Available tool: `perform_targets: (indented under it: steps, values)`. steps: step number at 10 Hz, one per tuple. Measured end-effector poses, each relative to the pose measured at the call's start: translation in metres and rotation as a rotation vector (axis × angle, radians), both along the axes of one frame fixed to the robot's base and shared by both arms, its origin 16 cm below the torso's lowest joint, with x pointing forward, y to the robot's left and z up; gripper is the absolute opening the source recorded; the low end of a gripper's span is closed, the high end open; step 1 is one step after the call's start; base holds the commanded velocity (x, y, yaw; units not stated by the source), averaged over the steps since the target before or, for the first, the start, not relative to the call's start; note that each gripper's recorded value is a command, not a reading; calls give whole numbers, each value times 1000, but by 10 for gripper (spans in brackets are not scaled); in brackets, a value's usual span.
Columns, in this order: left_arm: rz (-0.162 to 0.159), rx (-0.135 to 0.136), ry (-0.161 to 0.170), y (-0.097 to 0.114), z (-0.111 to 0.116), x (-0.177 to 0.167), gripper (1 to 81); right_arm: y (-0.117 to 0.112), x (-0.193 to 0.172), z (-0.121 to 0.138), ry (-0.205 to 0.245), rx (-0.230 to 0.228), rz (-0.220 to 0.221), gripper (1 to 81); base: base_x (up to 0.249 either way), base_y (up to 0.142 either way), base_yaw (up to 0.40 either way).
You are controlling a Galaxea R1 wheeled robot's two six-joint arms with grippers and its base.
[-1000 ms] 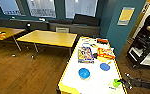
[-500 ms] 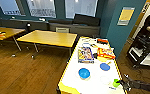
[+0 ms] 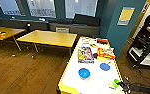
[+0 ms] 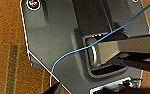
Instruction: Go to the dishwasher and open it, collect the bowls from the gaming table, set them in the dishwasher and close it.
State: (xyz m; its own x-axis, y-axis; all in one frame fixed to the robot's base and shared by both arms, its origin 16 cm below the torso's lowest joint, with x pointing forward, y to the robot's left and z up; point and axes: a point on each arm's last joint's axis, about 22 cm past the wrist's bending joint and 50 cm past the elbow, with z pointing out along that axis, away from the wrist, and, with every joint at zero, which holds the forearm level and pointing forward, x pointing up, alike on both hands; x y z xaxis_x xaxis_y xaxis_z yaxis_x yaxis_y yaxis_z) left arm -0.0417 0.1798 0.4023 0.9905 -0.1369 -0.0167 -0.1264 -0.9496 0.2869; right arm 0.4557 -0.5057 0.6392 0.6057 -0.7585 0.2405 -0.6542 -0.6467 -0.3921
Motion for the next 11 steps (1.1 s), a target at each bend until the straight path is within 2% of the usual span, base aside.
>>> perform_targets:
  steps: [2, 4, 5, 8, 9, 11]
  values:
    - [1, 1, 0, 0, 0, 0, 811, 3, -3, -4, -7, 26, -34, 10, 0, 0, 0]
    - [1, 1, 0, 0, 0, 0, 811, 4, -4, -7, -43, 39, -59, 10, 0, 0, 0]
    - [1, 1, 0, 0, 0, 0, 811, 5, -5, -6, -44, 44, -58, 10, 0, 0, 0]
    - [1, 0, 0, 0, 0, 0, 811, 13, -19, 3, -22, 85, -21, 10, 0, 0, 0]
    - [1, -1, -2, -1, 0, 2, 811, 11, -22, 17, -31, 100, -4, 10, 0, 0, 0]
    - [1, -1, -8, -1, -1, 7, 811, 4, -23, 61, -76, 128, 40, 10, 0, 0, 0]
